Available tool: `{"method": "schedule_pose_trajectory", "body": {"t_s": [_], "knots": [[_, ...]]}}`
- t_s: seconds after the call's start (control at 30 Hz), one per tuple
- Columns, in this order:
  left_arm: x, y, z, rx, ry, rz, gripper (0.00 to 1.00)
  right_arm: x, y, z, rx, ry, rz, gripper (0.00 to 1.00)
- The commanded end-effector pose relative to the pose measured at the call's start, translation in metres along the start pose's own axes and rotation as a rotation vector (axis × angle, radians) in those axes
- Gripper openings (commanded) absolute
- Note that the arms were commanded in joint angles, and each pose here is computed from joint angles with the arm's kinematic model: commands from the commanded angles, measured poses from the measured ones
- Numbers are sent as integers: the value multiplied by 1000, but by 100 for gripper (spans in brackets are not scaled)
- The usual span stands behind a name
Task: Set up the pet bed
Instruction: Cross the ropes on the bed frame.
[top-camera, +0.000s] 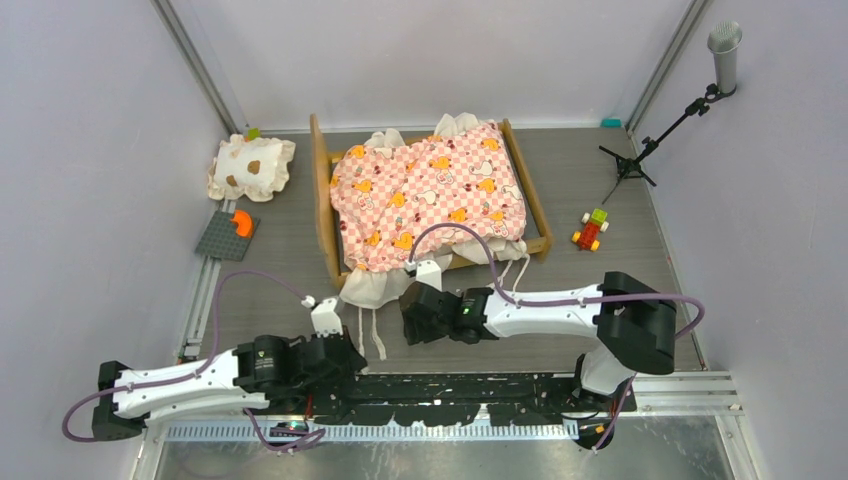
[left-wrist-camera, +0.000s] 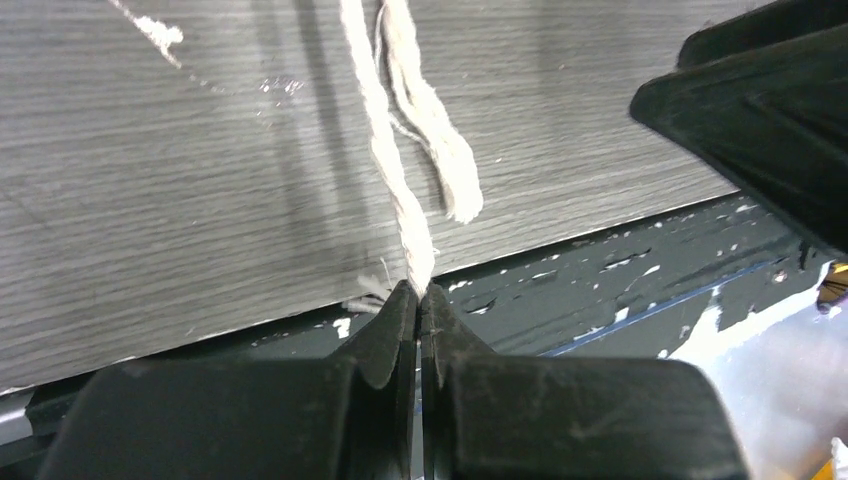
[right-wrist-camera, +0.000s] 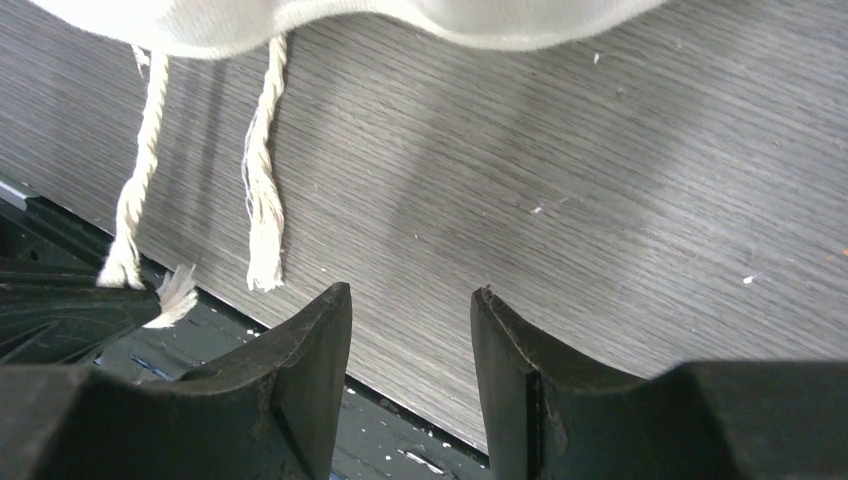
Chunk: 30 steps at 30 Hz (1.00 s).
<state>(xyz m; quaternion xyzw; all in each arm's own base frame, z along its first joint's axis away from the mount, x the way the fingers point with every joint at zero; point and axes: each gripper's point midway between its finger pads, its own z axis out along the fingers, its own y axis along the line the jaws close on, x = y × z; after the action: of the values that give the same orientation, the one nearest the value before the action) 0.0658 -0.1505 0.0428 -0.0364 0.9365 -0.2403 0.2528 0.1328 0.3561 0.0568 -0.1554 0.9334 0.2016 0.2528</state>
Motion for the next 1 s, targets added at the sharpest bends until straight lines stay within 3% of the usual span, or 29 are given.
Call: {"method": "schedule_pose_trajectory", "body": {"t_s": [0.0, 0.53, 0.8, 0.87, 0.97], "knots": [[-32, -41, -9, 105, -119, -48, 0, -16, 7, -12, -51, -90, 57, 52], [-72, -61, -6, 67, -293, -377, 0, -12, -11, -24, -41, -131, 128, 52], [-77, -77, 5, 91, -318, -438, 1, -7, -18, -24, -27, -126, 143, 52], [-77, -77, 7, 85, -325, -438, 5, -7, -18, -24, -25, -125, 144, 51], [-79, -76, 9, 76, -340, -443, 18, -6, -20, -25, -22, -127, 146, 52]]}}
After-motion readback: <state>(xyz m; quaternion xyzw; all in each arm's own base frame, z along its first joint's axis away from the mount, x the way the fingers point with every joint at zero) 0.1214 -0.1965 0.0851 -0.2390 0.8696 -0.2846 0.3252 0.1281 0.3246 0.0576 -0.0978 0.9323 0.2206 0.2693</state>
